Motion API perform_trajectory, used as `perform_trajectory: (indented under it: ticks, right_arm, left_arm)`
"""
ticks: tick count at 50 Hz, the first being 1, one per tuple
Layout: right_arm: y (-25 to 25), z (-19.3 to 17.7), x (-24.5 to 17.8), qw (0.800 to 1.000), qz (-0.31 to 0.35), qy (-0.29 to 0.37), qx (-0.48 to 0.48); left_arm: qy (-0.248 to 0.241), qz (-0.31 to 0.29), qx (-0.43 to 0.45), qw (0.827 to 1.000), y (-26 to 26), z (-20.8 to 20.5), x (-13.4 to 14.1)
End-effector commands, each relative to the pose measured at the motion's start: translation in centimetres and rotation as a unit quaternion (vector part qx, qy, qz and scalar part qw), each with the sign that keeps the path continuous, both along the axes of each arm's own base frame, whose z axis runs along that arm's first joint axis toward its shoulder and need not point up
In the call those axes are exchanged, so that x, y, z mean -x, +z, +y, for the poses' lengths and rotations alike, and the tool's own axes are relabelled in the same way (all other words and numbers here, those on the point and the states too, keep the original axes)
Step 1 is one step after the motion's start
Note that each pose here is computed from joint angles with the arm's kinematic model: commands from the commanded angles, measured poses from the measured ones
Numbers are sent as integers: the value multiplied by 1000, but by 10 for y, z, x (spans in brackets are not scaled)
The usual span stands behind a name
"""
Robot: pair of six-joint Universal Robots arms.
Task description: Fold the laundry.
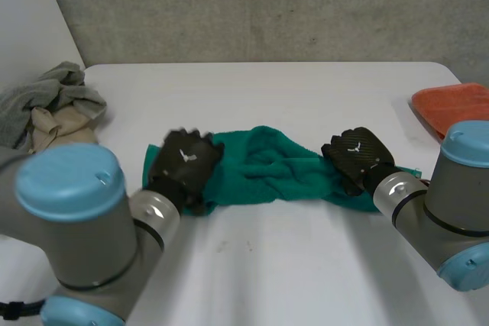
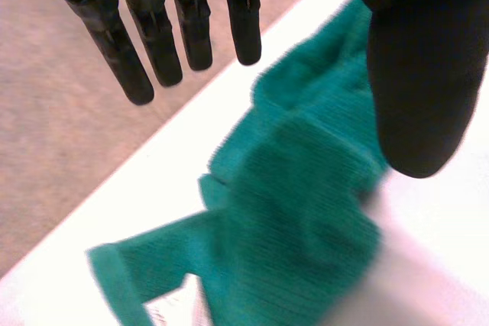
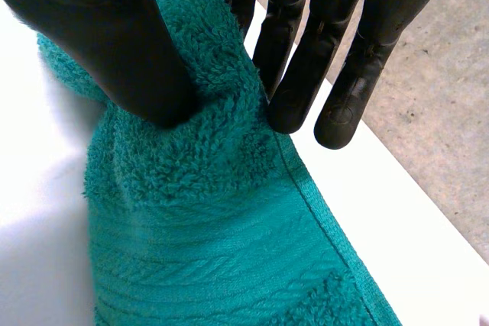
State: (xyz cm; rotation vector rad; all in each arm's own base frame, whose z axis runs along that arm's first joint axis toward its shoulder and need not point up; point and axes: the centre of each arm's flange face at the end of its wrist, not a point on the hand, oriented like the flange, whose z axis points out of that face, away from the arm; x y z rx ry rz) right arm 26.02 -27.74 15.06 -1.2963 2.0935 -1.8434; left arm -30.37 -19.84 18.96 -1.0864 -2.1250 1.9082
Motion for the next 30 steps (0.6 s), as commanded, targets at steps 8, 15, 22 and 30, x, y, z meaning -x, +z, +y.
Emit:
perform_trajectory:
  ticks: [8,15,22,30]
  right_arm:
    - [-3,4,1,1000,0,1,-8]
    - [-5,6,2,1000,1,3,-12]
    - [-5,6,2,1000,1,3,-12]
    - [-5,6,2,1000,1,2,-11]
  left_arm:
    - [78,36,-5,996,14,-82,-12]
    - [105,-24,-80,991,-15,-108,-25]
    - [106,-59,-80,989,-43,-129,-24]
    - [107,-73,-70,989,-59,-144,-24]
